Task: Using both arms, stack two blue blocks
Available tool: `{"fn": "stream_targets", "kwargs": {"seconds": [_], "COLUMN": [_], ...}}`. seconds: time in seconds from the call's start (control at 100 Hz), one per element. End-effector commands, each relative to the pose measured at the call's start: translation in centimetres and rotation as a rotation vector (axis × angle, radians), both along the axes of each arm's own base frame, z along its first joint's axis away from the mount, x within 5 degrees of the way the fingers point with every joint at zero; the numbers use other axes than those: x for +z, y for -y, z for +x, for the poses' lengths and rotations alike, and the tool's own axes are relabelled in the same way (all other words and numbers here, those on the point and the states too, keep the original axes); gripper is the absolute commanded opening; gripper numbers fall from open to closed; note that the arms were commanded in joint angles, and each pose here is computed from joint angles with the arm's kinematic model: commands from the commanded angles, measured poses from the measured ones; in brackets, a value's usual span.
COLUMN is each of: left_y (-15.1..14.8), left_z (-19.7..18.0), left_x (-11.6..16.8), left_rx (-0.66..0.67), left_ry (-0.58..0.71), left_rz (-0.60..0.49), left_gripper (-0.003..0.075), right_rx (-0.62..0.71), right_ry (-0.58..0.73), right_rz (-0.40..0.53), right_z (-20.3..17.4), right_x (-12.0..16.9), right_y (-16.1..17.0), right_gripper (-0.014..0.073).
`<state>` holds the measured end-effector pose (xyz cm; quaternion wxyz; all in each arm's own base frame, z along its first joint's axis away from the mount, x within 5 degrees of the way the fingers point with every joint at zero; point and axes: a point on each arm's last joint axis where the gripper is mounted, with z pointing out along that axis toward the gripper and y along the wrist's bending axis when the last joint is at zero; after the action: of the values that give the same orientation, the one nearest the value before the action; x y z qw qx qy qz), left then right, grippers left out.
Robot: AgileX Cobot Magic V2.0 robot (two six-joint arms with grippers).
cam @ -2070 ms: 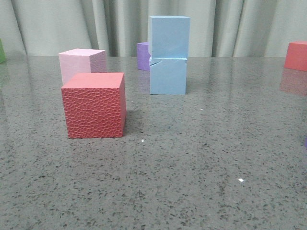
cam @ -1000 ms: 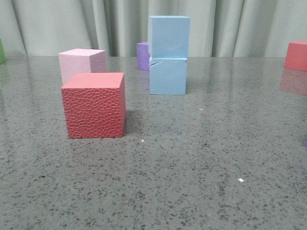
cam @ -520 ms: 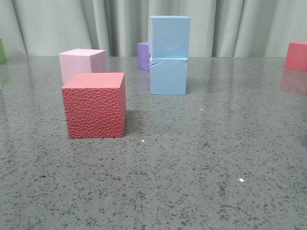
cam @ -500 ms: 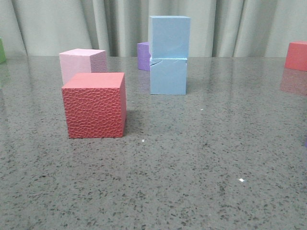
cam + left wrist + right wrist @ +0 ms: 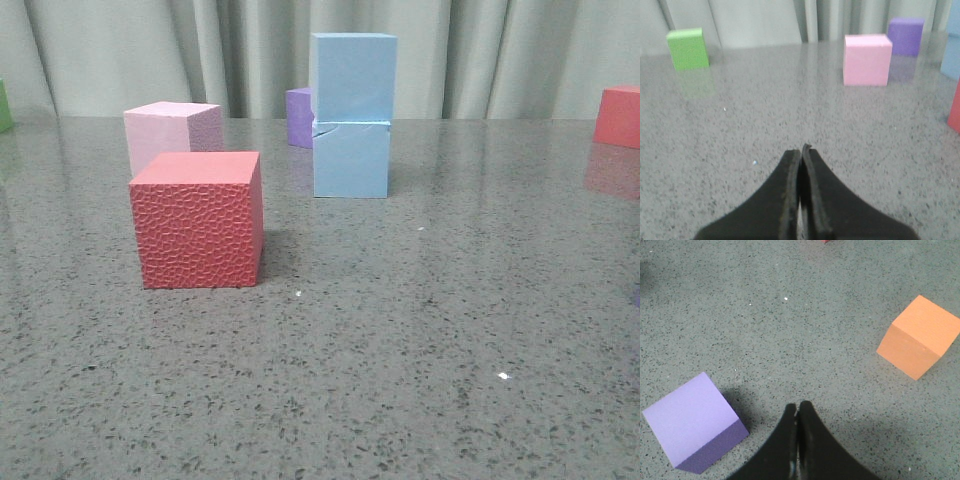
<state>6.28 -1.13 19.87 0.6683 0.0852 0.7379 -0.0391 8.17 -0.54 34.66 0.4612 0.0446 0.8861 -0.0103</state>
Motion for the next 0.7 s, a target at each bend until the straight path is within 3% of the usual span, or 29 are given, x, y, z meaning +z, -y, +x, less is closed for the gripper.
{"fn": "stream_targets", "kwargs": {"seconds": [0.0,0.3,0.69], "left_y": [-0.10,-0.17,-0.78], "left_z": [0.02,-0.32,-0.59], "left_x": [0.74,0.06,-0.02], "left_rx": [0.013,0.015,0.113], "left_ry": [0.089,0.112,0.146], "left_rz": [-0.020,-0.021,-0.019], "left_gripper": [-0.0019,-0.0019,-0.0019], "right_rx": [0.002,0.002,0.002], "right_ry": [0.086,0.086,0.086], "right_rz": [-0.020,-0.020,-0.020], "right_z": [0.27,0.27,0.27], "right_x": [1.19,1.19,1.19], "right_y": [0.08,0.08,0.08], "right_gripper": [-0.0068,-0.0068,-0.0068]}}
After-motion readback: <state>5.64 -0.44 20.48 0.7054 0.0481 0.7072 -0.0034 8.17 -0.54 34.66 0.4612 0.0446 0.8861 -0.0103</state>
